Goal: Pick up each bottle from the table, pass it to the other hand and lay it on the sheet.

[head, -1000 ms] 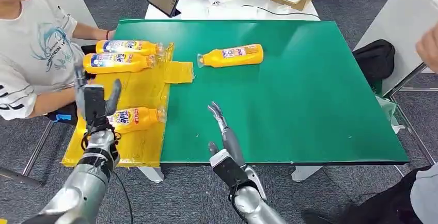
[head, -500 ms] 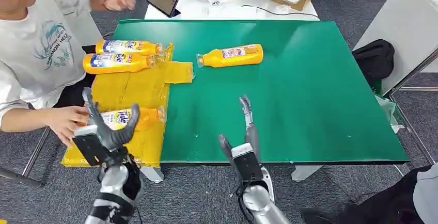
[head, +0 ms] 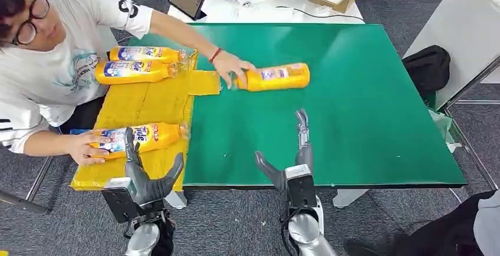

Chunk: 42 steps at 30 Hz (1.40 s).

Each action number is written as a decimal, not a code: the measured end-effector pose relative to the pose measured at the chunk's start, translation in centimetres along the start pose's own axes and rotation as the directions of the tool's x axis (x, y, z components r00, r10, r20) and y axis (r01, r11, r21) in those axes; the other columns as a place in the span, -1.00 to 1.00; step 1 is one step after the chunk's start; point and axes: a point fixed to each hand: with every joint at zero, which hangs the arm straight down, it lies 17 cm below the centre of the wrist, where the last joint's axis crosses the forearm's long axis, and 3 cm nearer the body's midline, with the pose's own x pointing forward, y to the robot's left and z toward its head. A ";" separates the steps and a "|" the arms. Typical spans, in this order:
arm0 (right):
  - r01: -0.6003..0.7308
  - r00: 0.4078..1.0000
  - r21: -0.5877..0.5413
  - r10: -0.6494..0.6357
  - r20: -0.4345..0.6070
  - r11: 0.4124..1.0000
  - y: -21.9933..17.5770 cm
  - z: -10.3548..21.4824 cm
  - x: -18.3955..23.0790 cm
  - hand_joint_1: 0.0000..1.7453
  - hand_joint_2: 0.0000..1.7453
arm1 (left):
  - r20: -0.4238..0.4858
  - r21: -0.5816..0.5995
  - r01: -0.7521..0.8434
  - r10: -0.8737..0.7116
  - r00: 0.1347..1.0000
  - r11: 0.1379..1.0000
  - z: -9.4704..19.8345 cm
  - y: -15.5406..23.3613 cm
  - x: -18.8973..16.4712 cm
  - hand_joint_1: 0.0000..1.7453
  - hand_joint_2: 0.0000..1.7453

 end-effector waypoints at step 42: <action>-0.451 0.666 0.758 0.743 -0.066 0.472 5.1 0.2 -17.2 -1.00 1.00 | -0.076 -0.108 -0.022 0.014 0.997 0.994 2.5 -2.9 -2.5 -1.00 1.00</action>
